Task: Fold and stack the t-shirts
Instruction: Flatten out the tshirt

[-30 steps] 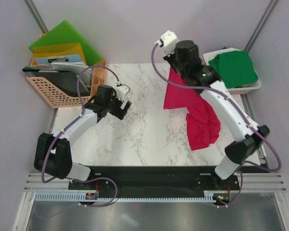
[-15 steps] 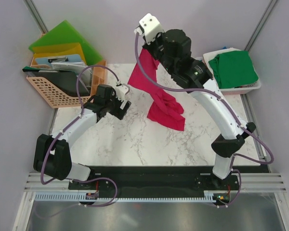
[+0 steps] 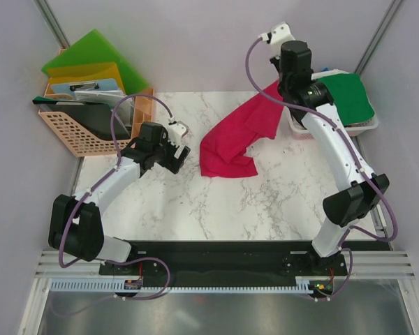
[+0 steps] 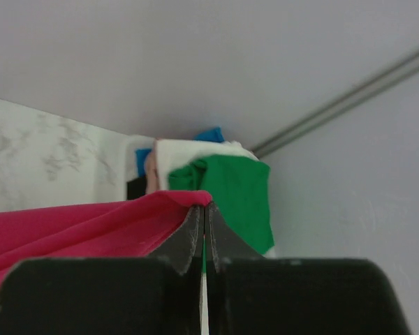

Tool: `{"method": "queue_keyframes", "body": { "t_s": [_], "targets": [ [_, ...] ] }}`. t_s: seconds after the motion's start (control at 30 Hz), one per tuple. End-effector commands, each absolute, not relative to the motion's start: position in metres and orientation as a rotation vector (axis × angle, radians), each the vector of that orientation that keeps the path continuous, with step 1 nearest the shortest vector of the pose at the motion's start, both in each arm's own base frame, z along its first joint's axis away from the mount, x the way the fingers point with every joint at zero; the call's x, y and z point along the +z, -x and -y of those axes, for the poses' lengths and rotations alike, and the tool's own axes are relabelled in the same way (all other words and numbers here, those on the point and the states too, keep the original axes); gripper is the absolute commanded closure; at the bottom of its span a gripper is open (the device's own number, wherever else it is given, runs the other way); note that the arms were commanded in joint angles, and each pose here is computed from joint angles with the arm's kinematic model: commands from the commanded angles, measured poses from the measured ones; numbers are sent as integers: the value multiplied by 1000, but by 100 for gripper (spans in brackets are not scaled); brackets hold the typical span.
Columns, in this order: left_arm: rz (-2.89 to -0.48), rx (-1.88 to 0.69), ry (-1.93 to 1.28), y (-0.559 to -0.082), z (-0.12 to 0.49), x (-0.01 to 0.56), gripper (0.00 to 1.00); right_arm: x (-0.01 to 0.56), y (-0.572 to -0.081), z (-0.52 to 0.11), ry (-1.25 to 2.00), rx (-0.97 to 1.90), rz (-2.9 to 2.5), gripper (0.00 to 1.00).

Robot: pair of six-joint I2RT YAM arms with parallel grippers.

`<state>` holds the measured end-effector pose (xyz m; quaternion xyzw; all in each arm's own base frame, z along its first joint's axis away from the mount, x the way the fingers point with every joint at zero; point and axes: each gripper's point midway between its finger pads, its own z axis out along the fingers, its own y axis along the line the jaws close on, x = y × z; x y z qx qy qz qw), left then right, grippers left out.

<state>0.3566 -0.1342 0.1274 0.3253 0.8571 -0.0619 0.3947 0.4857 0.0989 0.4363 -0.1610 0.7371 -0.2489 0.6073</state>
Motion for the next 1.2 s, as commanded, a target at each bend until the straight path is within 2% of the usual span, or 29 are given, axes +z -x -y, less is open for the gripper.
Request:
{"method": "queue_keyframes", "body": {
  "t_s": [0.0, 0.03, 0.07, 0.13, 0.17, 0.27, 0.3, 0.43, 0.5, 0.6, 0.7, 0.73, 0.8, 0.97, 1.17],
  "targets": [
    [-2125, -175, -857, -363, 141, 141, 0, 457, -462, -41, 162, -684, -1657, 100],
    [-2129, -184, -858, -363, 143, 140, 0, 466, -456, -32, 143, -734, -1618, 98],
    [-2133, -190, -860, -363, 144, 138, 0, 450, -456, -28, 149, -785, -1642, 81],
    [-2135, -198, -862, -363, 145, 137, 0, 446, -450, -15, 91, -870, -1654, 56],
    [-2139, -199, -867, -363, 146, 135, 0, 438, -449, -11, 89, -912, -1669, 39],
    [-2139, -199, -868, -362, 147, 136, 0, 431, -441, -13, 88, -887, -1691, 28],
    [-2135, -196, -868, -362, 146, 137, 0, 426, -446, -31, 171, -778, -1704, 27],
    [-2128, -225, -862, -359, 149, 140, 0, 381, -411, -86, 451, -355, -1857, 26],
    [-2147, -275, -862, -355, 155, 134, 0, 342, -398, -95, 513, -281, -1939, 26],
    [-2203, -478, -905, -339, 180, 124, 0, 301, -387, -84, 519, -333, -1990, 26],
    [-2241, -692, -928, -330, 209, 114, 5, 277, -380, -76, 508, -371, -2017, 26],
    [-2267, -756, -944, -325, 220, 105, 11, 274, -378, -76, 494, -355, -2022, 26],
    [-2271, -787, -960, -330, 233, 104, 18, 265, -374, -80, 500, -318, -2036, 26],
    [-2353, -824, -957, -342, 251, 79, 15, 266, -371, -83, 489, -288, -2035, 26],
    [-2389, -847, -944, -354, 263, 66, 26, 256, -368, -78, 508, -317, -2048, 26]
  ]
}}
